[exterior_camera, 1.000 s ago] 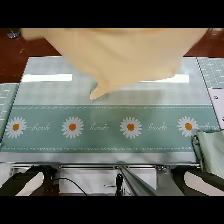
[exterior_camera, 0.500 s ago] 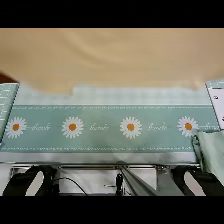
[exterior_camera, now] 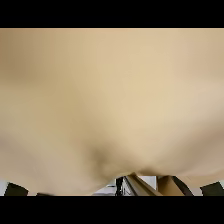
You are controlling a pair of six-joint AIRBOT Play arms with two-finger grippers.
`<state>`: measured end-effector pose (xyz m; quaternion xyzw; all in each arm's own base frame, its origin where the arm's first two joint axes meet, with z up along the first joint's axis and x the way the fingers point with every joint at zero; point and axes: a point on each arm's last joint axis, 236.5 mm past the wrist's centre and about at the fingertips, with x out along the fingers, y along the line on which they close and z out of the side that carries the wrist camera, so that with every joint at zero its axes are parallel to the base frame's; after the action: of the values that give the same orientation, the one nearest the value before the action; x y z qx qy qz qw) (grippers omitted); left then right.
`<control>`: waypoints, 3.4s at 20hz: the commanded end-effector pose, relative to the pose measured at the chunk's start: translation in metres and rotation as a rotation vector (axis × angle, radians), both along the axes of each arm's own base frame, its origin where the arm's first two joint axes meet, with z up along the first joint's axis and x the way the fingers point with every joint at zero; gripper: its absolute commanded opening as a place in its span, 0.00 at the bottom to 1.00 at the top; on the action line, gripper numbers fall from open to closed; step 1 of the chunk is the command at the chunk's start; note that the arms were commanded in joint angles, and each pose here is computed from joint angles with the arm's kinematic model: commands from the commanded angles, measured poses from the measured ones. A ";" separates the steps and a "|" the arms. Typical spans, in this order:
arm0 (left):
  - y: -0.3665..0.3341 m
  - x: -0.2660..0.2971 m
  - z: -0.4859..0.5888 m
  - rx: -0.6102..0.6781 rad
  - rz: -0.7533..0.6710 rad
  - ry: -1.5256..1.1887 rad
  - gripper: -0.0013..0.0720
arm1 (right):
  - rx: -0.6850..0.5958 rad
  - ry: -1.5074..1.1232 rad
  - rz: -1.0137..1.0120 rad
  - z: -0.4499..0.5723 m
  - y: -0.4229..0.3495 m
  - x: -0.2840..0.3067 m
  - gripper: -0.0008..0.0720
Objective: Fold the shirts.
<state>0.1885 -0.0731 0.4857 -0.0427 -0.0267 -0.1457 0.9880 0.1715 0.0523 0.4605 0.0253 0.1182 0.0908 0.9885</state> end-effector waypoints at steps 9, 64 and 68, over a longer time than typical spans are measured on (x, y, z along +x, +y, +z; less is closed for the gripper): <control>-0.028 0.236 -0.284 -0.226 -0.135 0.703 0.05 | 0.108 0.600 -0.040 -0.223 -0.036 0.194 0.05; -0.007 0.050 -0.575 -0.689 -0.144 1.490 0.05 | 0.617 1.175 -0.323 -0.533 -0.089 0.070 0.86; -0.008 0.049 -0.574 -0.691 -0.152 1.495 0.05 | 0.710 1.225 -0.270 -0.547 -0.078 0.097 0.86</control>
<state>0.2376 -0.0807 -0.0894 -0.4313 0.5968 -0.1264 0.6647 0.2523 -0.0341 -0.0766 0.3864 0.6046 -0.0462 0.6950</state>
